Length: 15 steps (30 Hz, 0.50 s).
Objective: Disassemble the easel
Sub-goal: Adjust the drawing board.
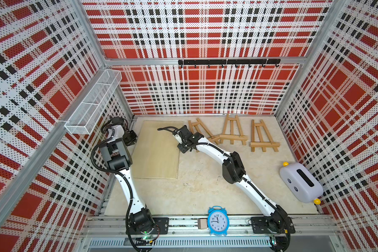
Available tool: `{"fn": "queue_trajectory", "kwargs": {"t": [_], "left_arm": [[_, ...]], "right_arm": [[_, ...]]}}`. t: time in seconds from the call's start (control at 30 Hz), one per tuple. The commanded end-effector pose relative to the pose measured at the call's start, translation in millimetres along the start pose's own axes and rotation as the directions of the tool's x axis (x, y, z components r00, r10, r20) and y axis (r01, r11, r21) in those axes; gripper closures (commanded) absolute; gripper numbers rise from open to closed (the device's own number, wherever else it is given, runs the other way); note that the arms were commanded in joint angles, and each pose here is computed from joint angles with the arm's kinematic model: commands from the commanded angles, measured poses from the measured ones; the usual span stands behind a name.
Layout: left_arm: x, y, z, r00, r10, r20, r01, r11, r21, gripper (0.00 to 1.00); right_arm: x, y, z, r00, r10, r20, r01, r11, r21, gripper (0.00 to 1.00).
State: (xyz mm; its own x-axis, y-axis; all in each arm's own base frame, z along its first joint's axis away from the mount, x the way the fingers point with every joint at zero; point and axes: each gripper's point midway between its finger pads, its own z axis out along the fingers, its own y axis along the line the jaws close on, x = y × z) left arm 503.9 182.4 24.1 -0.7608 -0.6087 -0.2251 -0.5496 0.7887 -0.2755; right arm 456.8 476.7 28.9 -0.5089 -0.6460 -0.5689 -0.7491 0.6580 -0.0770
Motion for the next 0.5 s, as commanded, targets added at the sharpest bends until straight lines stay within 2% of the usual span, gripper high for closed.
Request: {"fn": "queue_trajectory", "kwargs": {"t": [0.0,0.47], "left_arm": [[41.7,-25.7,7.9,0.991,0.024,-0.133,-0.016,0.998,0.058,0.77],[44.2,-29.6,5.9,0.992,0.016,-0.128,-0.008,0.998,0.062,0.77]], "right_arm": [[17.3,14.3,4.8,0.998,-0.022,-0.056,0.020,0.999,-0.047,0.73],[19.4,13.6,6.5,0.997,-0.043,-0.062,0.040,0.998,-0.044,0.73]]}}
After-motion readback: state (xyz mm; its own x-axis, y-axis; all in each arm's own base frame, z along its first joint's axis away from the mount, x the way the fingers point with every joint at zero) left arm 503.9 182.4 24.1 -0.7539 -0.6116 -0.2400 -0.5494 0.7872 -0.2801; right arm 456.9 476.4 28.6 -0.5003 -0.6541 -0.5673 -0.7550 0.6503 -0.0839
